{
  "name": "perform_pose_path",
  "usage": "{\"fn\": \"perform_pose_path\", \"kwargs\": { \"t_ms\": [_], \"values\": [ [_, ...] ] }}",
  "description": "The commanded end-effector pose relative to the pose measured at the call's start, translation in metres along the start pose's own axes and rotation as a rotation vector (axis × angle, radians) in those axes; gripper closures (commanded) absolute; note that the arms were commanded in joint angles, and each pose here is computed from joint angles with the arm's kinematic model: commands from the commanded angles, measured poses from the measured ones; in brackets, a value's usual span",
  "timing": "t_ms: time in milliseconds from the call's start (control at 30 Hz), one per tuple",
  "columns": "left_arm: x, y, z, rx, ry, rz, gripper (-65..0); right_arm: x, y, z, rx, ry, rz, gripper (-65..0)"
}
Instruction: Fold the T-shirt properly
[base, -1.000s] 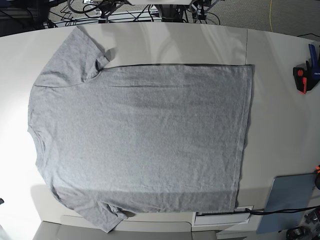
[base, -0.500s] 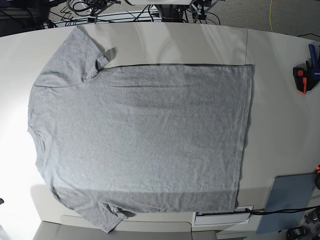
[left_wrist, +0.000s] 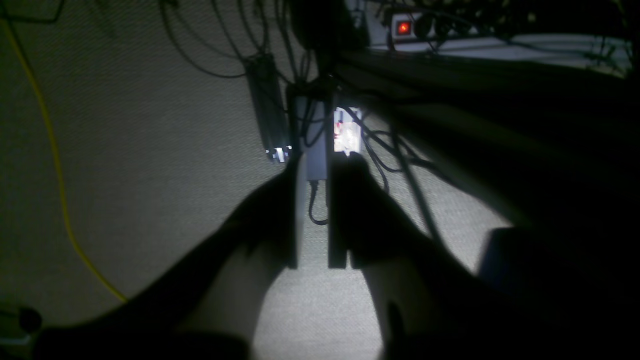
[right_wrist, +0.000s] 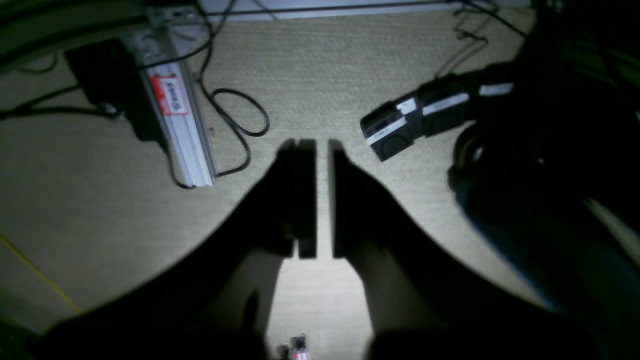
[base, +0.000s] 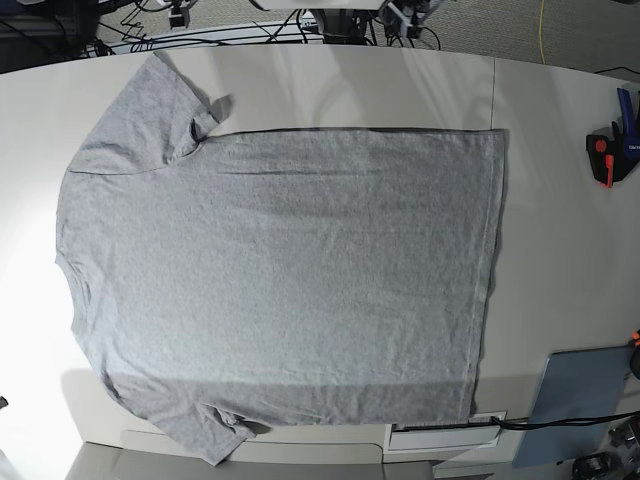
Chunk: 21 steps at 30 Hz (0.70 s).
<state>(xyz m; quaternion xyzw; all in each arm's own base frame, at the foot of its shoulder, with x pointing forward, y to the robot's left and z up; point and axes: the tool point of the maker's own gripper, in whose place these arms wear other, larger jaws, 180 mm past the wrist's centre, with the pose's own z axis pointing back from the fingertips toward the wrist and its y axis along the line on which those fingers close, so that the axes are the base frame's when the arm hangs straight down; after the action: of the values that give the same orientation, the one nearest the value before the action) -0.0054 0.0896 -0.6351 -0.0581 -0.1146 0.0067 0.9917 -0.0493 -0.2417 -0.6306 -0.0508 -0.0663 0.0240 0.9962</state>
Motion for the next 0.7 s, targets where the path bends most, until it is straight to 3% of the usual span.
{"fn": "perform_pose_path", "kwargs": {
  "t_ms": [0, 333, 667],
  "values": [
    [-0.013, 0.0, 0.004, -0.004, 0.025, -0.015, -7.3, 0.0, -0.009, 0.003, -0.021, -0.015, 0.011, -5.2],
    [-0.025, 0.02, 0.017, 0.081, 0.029, -0.02, -7.3, -0.017, -0.022, 0.015, -0.064, 0.005, 0.043, -5.2],
    [-0.017, 0.039, 0.063, 0.07, -0.066, -0.031, -7.3, -0.002, -0.057, 0.058, -0.098, -0.113, 0.117, -5.2]
  ]
}}
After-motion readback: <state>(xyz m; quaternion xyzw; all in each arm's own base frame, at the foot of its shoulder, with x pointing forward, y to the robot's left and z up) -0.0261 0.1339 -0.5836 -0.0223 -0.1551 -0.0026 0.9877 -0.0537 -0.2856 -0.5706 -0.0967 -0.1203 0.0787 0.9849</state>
